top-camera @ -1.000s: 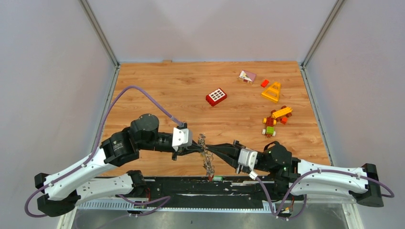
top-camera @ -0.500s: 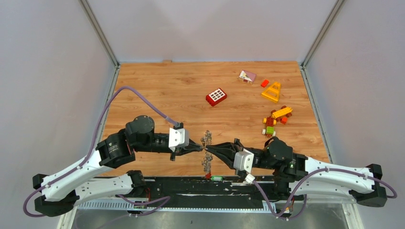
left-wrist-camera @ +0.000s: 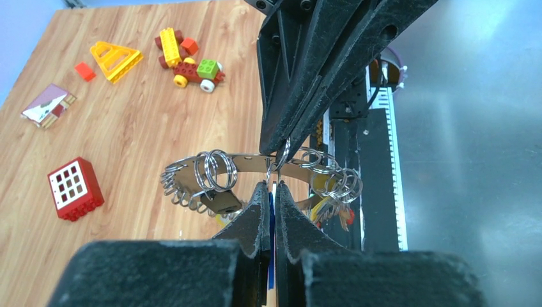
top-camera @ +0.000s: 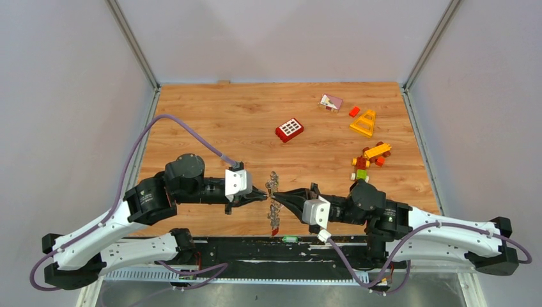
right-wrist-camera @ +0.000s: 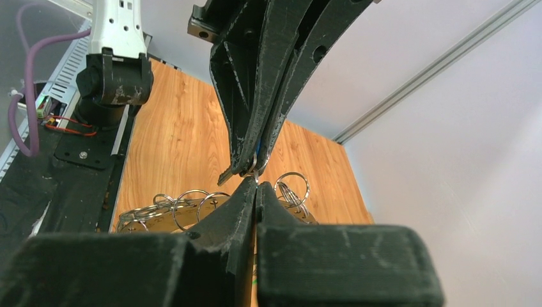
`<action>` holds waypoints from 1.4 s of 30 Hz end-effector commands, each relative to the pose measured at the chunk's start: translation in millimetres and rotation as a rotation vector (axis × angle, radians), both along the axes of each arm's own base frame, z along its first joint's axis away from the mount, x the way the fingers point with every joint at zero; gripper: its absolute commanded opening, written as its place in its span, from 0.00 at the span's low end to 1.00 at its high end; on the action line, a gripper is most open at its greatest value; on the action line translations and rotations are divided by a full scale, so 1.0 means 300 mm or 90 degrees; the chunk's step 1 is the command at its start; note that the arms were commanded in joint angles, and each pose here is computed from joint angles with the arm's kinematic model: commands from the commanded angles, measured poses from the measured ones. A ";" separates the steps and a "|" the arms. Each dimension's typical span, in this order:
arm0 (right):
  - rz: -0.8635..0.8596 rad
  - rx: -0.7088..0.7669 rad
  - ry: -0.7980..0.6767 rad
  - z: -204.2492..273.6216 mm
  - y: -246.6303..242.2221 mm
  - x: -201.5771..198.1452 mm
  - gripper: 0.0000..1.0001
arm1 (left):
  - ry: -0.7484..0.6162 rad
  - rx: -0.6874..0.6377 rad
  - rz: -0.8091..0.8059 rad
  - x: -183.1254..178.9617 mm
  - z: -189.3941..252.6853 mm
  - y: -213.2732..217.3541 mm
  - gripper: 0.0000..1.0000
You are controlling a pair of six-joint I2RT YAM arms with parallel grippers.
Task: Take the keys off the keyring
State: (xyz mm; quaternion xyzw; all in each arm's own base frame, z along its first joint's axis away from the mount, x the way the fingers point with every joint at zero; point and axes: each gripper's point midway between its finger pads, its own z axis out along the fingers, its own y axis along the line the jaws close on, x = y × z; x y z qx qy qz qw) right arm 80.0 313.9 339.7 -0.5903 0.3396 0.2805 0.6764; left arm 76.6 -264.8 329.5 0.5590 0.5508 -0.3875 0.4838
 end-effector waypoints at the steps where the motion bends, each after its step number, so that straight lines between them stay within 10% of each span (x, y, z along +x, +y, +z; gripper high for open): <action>1: -0.104 -0.048 0.002 -0.033 -0.056 0.092 0.00 | -0.032 -0.038 0.030 -0.006 0.113 0.077 0.00; 33: -0.260 -0.317 -0.021 -0.292 -0.066 0.244 0.00 | -0.051 -0.024 0.081 0.035 0.125 0.110 0.00; 42: -0.221 -0.180 0.015 -0.177 -0.040 0.202 0.00 | -0.047 -0.022 0.107 0.061 0.106 0.106 0.00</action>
